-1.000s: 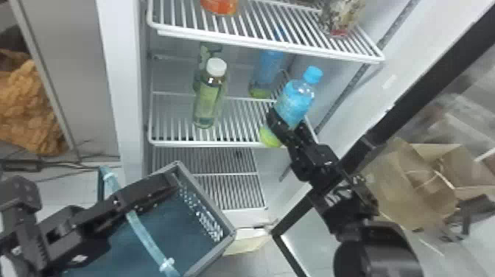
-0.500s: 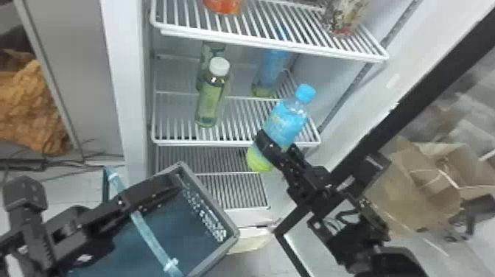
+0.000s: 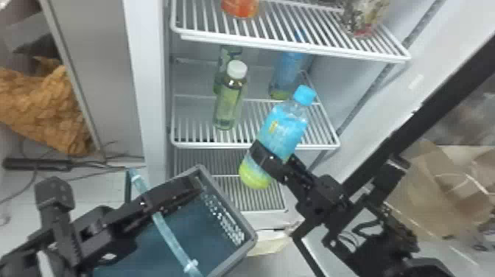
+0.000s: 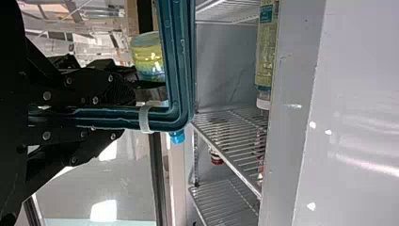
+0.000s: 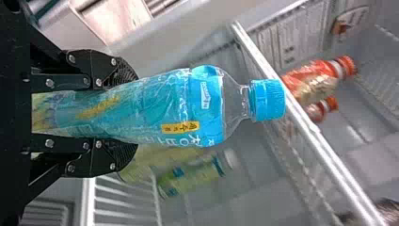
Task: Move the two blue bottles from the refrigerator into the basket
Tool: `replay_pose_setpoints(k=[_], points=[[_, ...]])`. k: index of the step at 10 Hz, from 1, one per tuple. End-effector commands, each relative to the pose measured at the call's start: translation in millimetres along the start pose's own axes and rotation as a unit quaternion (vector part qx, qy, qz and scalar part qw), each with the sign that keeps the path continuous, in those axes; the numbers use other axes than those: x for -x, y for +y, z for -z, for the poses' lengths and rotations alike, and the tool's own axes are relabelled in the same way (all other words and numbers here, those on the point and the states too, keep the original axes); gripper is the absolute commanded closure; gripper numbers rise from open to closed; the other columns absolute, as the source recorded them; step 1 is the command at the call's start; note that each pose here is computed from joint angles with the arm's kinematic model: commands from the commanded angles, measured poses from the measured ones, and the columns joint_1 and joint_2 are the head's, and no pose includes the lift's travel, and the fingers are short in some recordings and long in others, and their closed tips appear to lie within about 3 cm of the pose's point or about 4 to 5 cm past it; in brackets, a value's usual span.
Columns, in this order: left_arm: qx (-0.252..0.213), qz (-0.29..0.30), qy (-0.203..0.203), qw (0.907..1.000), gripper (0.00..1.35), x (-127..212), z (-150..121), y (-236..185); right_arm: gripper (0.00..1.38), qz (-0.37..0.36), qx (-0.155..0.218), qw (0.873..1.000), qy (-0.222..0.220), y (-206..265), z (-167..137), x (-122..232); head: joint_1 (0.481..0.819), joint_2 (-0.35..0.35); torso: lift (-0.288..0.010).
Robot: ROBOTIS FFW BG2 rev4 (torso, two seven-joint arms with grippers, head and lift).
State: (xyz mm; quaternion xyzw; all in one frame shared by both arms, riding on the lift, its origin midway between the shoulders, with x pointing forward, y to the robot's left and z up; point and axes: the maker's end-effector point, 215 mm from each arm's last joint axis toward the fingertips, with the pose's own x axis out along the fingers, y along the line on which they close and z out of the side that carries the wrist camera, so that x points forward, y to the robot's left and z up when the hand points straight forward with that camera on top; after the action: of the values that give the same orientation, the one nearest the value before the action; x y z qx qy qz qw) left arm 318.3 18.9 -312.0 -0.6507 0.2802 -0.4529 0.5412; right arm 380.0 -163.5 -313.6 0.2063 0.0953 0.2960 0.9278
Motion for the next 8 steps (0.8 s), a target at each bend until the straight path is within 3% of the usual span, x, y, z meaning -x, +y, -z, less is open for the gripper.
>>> replay_pose_setpoints(k=[1, 3, 6, 7, 8], points=[[0.000, -0.001, 0.000, 1.0000, 1.17, 0.1, 0.2, 0.5, 1.27, -0.025, -0.029, 0.999, 0.033, 19.7, 17.7, 0.2, 0.695, -0.245, -0.216], [0.002, -0.001, -0.001, 1.0000, 1.16, -0.3, 0.2, 2.0, 1.28, -0.073, -0.059, 0.994, 0.056, 50.0, 30.6, -3.4, 0.695, -0.205, -0.216], [0.002, 0.001, -0.001, 1.0000, 1.16, -1.3, -0.5, 0.5, 1.26, -0.122, -0.110, 0.976, 0.140, 80.5, 77.4, 0.5, 0.695, -0.147, -0.216], [0.001, 0.002, -0.001, 1.0000, 1.16, -1.9, -1.2, -0.1, 0.99, -0.135, -0.128, 0.970, 0.157, 84.3, 91.8, -1.8, 0.695, -0.126, -0.216], [0.001, 0.002, 0.000, 1.0000, 1.16, -2.4, -0.5, -0.1, 0.51, -0.145, -0.130, 0.967, 0.164, 85.1, 98.0, -5.9, 0.695, -0.108, -0.216]])
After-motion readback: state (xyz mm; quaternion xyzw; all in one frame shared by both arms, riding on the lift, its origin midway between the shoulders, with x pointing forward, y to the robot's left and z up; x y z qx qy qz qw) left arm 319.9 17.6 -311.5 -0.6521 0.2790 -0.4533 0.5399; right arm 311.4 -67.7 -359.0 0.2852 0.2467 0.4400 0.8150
